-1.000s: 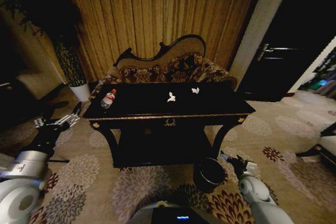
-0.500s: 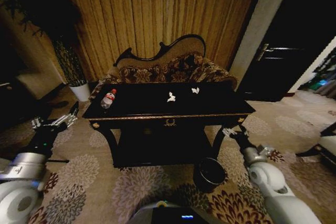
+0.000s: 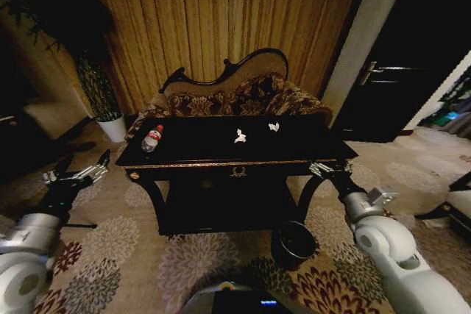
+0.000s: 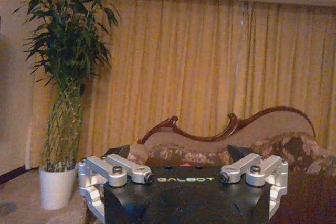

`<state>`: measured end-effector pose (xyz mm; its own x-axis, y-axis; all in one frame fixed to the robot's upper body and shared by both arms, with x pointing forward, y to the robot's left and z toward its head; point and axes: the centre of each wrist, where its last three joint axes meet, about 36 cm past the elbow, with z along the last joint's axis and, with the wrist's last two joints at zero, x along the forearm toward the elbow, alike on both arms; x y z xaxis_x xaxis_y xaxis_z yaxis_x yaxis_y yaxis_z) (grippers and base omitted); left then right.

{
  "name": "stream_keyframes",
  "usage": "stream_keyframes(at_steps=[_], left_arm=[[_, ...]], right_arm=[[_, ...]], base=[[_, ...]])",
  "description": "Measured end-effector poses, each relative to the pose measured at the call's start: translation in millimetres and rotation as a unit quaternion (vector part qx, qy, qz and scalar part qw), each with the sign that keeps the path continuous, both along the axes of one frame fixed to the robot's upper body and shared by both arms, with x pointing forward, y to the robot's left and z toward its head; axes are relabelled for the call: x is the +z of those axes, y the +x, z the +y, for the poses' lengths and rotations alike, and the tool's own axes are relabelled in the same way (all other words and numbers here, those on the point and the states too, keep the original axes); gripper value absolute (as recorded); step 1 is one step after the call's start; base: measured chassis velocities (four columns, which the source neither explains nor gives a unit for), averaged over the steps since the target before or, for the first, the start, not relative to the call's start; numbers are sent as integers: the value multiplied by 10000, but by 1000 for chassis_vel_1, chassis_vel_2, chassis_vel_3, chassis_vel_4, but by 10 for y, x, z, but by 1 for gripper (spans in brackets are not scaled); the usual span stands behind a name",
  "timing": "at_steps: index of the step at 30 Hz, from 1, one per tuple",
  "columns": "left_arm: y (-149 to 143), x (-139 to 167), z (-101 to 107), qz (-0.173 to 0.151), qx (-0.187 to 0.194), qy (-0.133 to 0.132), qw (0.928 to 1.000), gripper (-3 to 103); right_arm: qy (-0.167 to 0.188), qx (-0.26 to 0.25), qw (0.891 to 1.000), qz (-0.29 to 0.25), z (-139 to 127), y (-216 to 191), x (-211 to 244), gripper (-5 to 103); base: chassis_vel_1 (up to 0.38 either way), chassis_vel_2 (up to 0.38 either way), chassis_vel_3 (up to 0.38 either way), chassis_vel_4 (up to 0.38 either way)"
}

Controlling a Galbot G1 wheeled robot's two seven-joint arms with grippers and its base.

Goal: Move to the front of the table and place the trash on the table into the trash bin.

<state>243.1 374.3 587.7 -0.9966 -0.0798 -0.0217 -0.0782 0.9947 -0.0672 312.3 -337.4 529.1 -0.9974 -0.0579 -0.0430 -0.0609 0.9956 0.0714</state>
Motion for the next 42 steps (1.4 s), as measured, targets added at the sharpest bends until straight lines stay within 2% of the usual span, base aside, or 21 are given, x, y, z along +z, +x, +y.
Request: stream_keyframes(at_steps=[7, 11, 42], left_arm=[[-5, -4, 71, 33, 111, 74, 9999, 100], [9, -25, 134, 55, 127, -1, 9999, 100], [-99, 29, 127, -22, 134, -8, 9999, 100]], right_arm=[[-52, 110, 9999, -48, 121, -103, 93, 100], [-107, 136, 9998, -75, 181, -169, 174, 100], [-146, 346, 9993, 92, 337, -274, 249, 100]], base=[[0, 0, 0, 0], [0, 0, 0, 0], [-10, 12, 12, -8]])
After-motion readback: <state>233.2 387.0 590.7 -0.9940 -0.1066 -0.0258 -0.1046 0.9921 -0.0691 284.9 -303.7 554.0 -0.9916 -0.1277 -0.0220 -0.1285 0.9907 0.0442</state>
